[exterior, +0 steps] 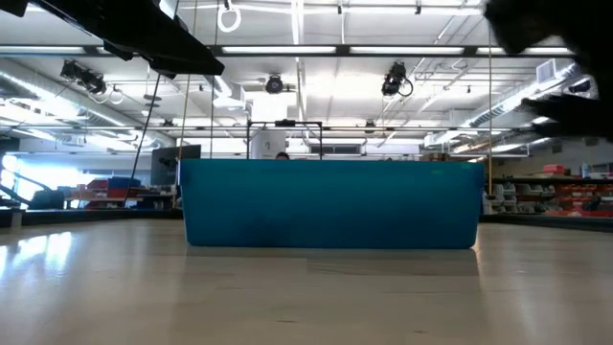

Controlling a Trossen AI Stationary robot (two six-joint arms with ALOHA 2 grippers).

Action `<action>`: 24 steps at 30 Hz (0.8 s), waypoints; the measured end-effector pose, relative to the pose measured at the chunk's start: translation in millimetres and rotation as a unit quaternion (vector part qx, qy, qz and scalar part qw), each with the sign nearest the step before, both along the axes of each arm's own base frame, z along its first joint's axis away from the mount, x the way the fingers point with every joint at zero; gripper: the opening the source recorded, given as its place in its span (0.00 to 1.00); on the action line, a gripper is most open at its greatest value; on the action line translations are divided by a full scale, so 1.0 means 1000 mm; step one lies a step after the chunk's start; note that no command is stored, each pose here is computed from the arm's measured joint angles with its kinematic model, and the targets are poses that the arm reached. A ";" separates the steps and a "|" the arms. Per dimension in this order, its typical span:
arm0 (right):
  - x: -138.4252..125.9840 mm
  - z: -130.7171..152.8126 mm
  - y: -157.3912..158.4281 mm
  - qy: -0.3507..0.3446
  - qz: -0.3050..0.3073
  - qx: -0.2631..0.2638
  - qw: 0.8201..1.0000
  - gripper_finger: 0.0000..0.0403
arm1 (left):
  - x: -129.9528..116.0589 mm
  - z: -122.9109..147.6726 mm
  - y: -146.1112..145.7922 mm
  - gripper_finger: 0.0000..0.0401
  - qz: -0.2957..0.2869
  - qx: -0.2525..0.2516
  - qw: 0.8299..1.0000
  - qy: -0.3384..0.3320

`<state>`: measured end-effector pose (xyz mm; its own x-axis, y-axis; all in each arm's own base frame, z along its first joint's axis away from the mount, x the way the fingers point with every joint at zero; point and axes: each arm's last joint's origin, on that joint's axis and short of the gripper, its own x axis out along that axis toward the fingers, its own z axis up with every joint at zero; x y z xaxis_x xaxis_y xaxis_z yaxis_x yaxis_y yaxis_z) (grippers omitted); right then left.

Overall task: Pick and place USB-C Cables
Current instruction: Put the black charger cable into the blue bin

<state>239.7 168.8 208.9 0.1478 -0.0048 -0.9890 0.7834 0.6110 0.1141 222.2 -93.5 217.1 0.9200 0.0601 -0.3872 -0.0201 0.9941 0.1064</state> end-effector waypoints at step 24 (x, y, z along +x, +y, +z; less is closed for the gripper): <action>0.089 0.032 -0.116 -0.181 0.105 -0.079 0.975 0.10 | 0.000 0.000 0.000 0.43 0.000 0.001 1.000 0.002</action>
<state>328.7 52.3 241.1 0.5016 -0.0853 -0.8609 0.5655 0.7854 0.2517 222.0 -93.4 216.7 0.9181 0.0611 -0.3915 -0.0196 0.9938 0.1092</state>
